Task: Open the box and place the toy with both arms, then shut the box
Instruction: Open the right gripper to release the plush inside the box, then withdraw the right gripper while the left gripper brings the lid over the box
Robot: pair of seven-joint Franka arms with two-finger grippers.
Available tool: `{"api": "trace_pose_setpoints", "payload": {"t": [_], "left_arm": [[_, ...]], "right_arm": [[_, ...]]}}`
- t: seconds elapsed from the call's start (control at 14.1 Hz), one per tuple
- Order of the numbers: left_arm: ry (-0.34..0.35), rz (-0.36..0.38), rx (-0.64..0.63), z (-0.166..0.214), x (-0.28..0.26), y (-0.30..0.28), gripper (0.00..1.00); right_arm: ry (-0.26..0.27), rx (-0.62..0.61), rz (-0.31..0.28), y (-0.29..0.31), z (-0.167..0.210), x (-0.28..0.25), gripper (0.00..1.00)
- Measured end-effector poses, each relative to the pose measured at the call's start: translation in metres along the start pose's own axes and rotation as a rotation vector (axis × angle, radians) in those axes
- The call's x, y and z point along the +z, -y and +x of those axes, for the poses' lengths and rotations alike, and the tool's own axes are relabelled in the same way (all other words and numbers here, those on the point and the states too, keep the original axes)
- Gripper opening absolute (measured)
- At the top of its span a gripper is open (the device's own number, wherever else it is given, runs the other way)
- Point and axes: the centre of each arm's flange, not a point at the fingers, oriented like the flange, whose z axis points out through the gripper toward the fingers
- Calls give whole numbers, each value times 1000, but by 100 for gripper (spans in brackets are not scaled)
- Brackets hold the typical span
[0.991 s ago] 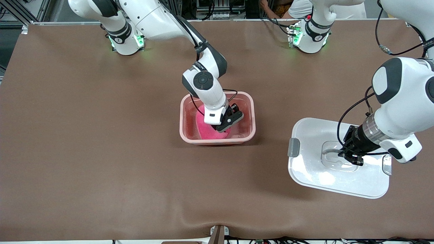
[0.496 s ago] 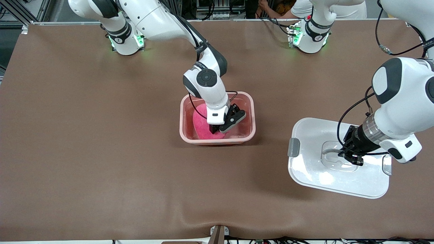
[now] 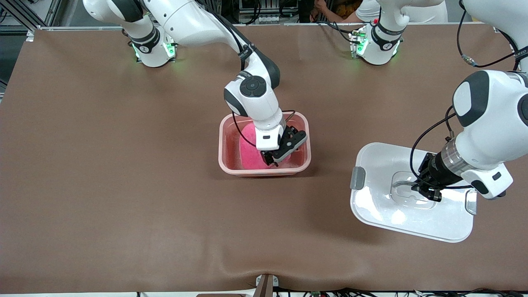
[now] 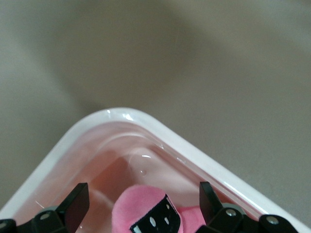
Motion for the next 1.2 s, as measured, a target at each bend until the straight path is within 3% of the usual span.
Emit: {"api": "trace_pose_setpoints", "payload": {"t": [0.14, 0.28, 0.64, 1.2], "left_arm": [[0, 0, 0, 0, 0, 0, 7], [0, -1, 1, 0, 0, 0, 7], [0, -6, 16, 0, -1, -1, 7], [37, -14, 15, -11, -4, -2, 7]], "right_arm": [[-12, 3, 0, 0, 9, -23, 100], [33, 30, -17, -19, 17, -56, 100], [146, 190, -81, -150, 23, -162, 100], [305, 419, -126, -317, -44, -259, 100]]}}
